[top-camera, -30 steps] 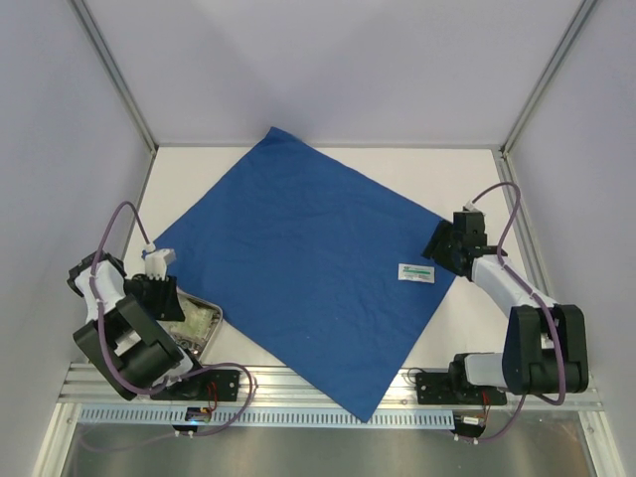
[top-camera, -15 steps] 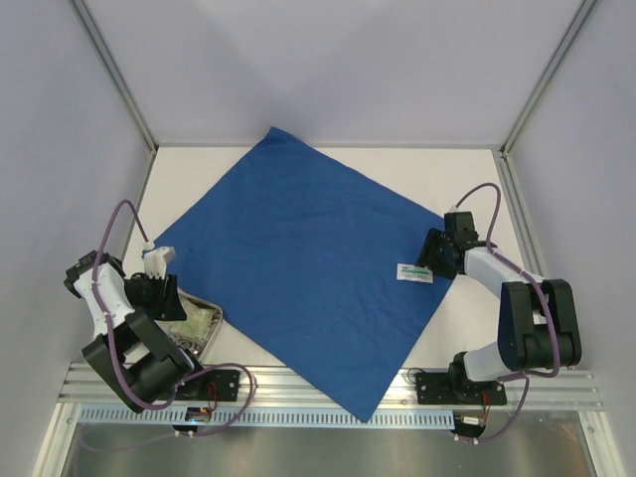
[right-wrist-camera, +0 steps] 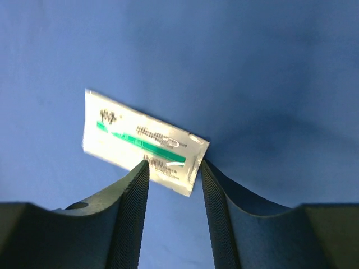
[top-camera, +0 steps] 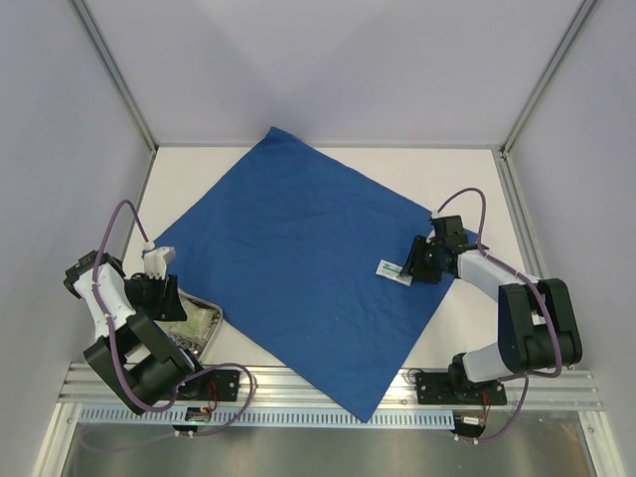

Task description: Prepare the surgical pack

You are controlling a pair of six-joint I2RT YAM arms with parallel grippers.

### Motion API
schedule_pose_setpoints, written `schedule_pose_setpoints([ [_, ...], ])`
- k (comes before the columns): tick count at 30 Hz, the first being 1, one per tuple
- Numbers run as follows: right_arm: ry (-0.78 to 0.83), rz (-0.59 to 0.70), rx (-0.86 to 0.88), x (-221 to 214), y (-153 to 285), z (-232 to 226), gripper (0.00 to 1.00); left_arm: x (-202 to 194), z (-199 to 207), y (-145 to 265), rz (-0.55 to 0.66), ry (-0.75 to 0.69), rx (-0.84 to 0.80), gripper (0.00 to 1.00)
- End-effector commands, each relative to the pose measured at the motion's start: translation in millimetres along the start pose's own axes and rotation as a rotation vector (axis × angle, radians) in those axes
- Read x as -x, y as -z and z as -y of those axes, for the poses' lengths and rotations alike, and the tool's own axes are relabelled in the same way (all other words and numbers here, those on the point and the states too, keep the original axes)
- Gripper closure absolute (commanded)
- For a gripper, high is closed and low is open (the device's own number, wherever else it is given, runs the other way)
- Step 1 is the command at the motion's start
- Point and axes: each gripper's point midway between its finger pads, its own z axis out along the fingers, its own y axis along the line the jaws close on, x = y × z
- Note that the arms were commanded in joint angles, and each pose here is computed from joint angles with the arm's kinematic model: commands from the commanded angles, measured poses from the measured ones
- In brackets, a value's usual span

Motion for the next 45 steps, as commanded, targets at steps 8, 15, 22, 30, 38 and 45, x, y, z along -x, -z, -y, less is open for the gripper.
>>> schedule_pose_setpoints([
  [8,0.35,-0.097,-0.154,-13,33,-31,0.38,16,7,18,0.048,-0.036,0.013,0.5],
  [15,0.513,-0.154,-0.271,5,28,-23,0.34,16,8,20,0.052,-0.045,0.021,0.5],
  [22,0.609,-0.321,-0.2,-17,6,-33,0.33,19,9,25,0.056,-0.057,0.031,0.5],
  [30,0.775,-0.269,-0.302,-6,-5,-32,0.28,20,8,24,0.056,-0.052,0.023,0.5],
  [38,0.832,-0.27,-0.239,-3,-26,-48,0.32,17,9,24,0.05,-0.063,0.027,0.5],
  [45,0.827,-0.323,-0.167,-19,-42,-51,0.57,16,11,25,0.049,-0.073,0.029,0.5],
])
